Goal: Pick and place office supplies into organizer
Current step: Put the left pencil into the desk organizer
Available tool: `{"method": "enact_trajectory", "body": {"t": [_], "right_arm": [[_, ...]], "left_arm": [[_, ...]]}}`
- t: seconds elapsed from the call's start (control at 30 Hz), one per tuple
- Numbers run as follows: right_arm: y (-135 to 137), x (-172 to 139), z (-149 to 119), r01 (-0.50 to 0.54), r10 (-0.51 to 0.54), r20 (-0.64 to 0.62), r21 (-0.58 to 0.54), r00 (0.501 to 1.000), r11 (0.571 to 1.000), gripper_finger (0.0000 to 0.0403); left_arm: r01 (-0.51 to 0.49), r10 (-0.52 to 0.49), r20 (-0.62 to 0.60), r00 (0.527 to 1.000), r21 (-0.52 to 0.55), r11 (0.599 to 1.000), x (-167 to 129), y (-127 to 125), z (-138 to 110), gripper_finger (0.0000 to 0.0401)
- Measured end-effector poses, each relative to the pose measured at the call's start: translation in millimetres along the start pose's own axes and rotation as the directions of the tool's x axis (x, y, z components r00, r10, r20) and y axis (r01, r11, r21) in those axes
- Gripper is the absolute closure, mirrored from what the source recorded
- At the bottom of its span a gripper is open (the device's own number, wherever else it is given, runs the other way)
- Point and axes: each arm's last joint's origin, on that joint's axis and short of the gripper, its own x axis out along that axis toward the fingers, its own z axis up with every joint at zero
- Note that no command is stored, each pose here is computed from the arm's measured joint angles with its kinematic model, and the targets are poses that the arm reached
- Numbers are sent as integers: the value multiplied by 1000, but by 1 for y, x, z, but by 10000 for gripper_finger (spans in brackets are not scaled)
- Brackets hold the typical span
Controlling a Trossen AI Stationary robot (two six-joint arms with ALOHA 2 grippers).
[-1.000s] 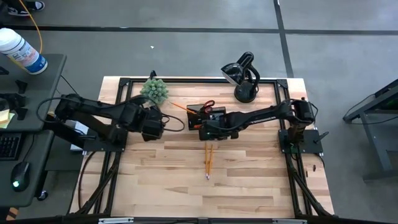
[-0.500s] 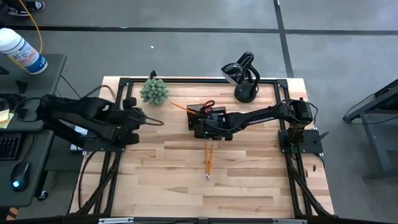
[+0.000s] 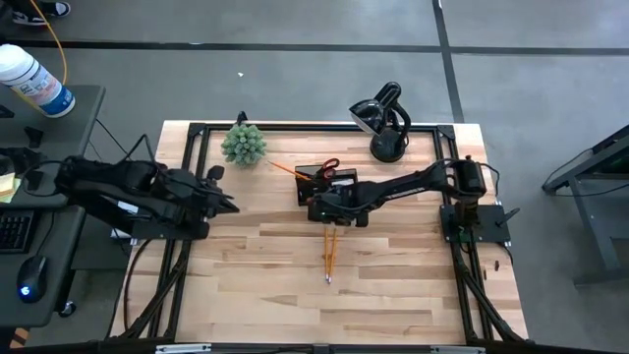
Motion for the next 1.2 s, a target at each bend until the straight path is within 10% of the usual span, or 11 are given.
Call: {"method": "enact_trajectory", "body": {"t": [0.63,1.2], "right_arm": [[-2,0,-10,90,-90,-13,-11,996,996,293],[47,0,-109,393,-405,-96,-125,909,911,293]], "left_arm": [[13,-12,77,997,-10,1000,46,-5,-35,396],[1,0,69,998,-8,1000,46,-4,-36,396]]}}
